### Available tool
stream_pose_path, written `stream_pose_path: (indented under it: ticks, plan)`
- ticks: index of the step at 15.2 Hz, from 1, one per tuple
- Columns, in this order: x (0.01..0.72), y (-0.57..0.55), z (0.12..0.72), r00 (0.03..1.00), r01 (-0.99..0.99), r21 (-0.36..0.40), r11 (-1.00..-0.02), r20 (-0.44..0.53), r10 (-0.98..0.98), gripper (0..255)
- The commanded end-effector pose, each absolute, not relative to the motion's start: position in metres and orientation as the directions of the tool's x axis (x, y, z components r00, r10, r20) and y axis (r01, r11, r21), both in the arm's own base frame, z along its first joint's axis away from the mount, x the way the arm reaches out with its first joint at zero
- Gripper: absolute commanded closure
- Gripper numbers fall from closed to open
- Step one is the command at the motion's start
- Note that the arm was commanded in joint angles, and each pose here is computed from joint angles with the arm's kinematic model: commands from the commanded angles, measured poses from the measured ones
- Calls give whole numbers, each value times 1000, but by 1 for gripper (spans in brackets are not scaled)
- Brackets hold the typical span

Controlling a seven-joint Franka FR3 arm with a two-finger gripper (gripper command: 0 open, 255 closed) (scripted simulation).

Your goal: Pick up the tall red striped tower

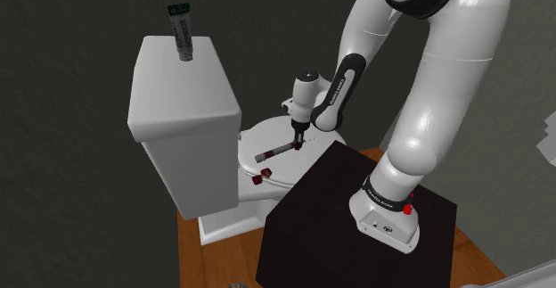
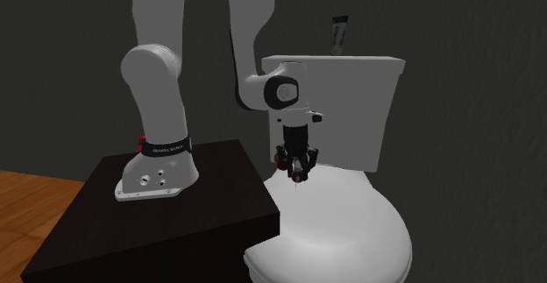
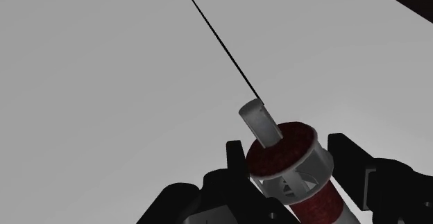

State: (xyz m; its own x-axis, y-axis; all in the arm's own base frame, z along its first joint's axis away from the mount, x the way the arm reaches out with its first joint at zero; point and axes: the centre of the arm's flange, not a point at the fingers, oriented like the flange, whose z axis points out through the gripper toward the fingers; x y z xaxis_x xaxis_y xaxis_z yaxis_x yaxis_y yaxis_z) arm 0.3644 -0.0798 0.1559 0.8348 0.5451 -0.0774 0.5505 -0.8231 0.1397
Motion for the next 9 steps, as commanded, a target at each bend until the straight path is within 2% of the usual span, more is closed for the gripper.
stream_pose_path:
  ticks: [1, 9]
  plan:
    - [364, -79, 166, 835, 551, 139, -823, -78, 545, 255]
    - [364, -79, 199, 835, 551, 139, -823, -78, 545, 255]
